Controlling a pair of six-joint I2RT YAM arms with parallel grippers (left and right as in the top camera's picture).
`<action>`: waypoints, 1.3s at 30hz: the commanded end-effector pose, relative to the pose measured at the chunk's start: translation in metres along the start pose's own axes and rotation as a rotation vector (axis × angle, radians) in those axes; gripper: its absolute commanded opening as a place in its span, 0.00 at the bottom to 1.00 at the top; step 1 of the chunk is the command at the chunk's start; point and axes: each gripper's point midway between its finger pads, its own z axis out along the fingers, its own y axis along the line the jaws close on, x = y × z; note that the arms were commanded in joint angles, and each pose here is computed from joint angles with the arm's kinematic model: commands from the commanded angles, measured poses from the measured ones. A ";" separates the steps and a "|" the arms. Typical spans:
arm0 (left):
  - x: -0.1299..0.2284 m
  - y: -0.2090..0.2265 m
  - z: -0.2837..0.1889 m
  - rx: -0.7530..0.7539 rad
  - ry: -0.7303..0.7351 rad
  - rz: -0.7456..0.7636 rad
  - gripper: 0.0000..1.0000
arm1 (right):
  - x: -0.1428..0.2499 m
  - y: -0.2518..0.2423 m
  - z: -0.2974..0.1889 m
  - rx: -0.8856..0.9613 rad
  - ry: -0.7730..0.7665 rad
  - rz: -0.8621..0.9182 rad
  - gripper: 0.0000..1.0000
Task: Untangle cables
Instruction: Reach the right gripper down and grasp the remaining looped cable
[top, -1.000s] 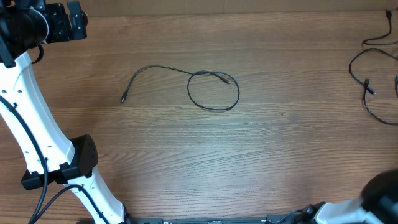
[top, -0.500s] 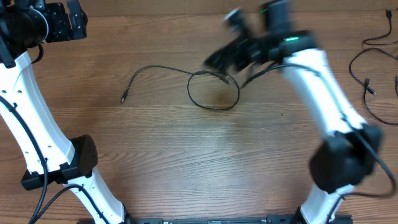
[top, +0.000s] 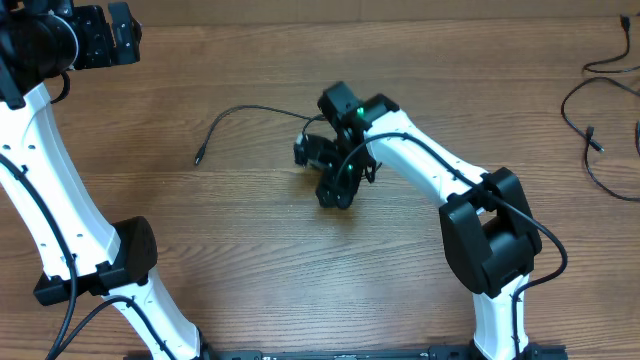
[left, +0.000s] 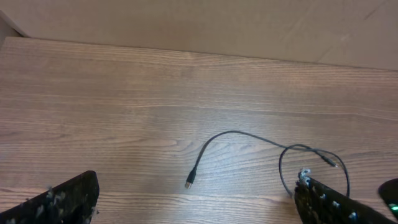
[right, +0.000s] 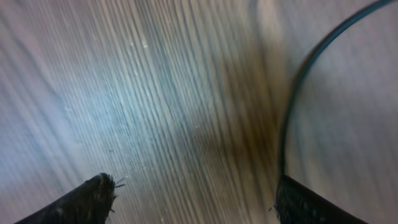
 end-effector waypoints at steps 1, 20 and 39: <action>-0.001 -0.005 -0.005 0.012 -0.011 0.001 1.00 | 0.022 0.000 0.026 -0.010 0.035 -0.010 0.82; 0.000 -0.006 -0.002 0.015 -0.003 0.002 1.00 | 0.007 -0.004 0.023 0.034 -0.052 0.131 0.62; 0.012 0.000 0.024 0.020 0.080 0.020 1.00 | -0.006 -0.044 0.000 0.183 -0.060 -0.014 0.75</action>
